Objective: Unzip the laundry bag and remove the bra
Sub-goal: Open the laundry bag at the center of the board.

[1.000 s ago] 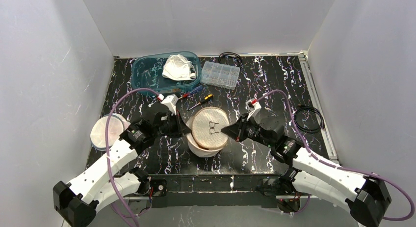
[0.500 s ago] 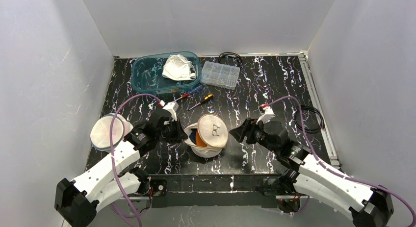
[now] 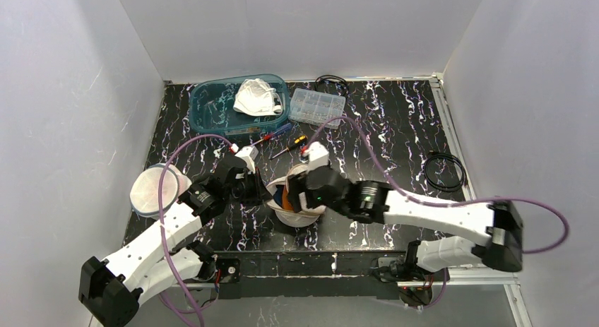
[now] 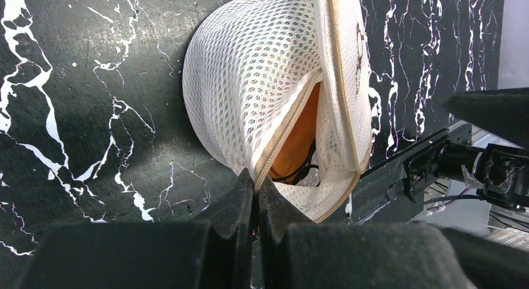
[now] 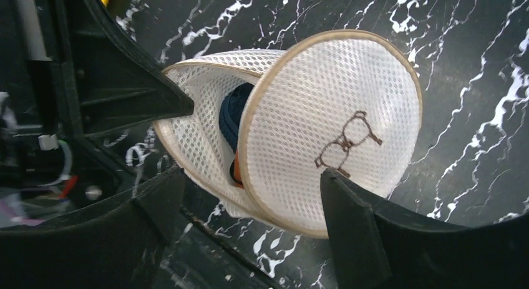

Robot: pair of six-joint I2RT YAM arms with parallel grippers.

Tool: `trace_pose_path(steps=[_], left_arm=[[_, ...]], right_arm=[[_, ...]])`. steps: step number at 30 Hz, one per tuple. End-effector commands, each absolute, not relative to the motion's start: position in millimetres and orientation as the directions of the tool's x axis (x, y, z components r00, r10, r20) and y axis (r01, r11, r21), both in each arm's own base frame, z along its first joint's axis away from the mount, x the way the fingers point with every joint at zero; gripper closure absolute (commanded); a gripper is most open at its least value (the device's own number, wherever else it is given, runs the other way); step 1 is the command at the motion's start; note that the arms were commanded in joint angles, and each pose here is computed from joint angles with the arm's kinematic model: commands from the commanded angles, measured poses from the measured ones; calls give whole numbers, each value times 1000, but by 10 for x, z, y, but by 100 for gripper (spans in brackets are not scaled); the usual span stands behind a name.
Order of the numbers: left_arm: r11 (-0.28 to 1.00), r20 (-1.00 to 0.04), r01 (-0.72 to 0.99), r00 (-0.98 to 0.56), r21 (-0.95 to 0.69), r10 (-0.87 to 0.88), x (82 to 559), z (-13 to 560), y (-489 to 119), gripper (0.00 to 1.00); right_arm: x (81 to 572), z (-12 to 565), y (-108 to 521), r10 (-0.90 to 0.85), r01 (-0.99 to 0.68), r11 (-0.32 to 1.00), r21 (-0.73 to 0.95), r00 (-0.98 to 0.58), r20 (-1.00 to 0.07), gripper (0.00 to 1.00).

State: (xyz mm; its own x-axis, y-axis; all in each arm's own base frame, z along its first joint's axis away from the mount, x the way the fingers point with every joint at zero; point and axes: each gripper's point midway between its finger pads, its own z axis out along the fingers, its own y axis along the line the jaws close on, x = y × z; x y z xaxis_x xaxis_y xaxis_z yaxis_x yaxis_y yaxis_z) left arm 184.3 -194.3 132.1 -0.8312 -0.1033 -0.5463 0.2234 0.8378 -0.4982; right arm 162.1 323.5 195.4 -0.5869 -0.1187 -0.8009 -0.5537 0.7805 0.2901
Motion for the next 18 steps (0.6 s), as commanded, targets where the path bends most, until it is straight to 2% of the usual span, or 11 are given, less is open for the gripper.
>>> trace_pose_path(steps=[1,2,5,9,14,18], left_arm=[[823,-559,240,-822,-515,-110,1830,1431,-1963,100],[823,-556,238,-824,-516,-110,1821,1425,-1959,100],[822,-549,231,-828,-520,-115,1799,1396,-1950,100],[821,-547,226,-828,-524,-121,1776,1372,-1934,100],[821,-555,227,-822,-524,-126,1764,1370,-1913,100],[822,-554,228,-823,-521,-123,1763,1371,-1912,100]], right_arm=[[1764,2016,3360,-206,-515,853,82,-477,-854,6],[1760,2016,3422,-219,-515,855,60,-465,-858,2],[1786,1869,3520,-283,-495,869,-29,-448,-848,1],[1844,1710,3517,-316,-455,886,-93,-443,-839,6],[1862,1587,3475,-337,-438,890,-126,-445,-830,29],[1860,1641,3422,-305,-425,899,-101,-445,-842,55]])
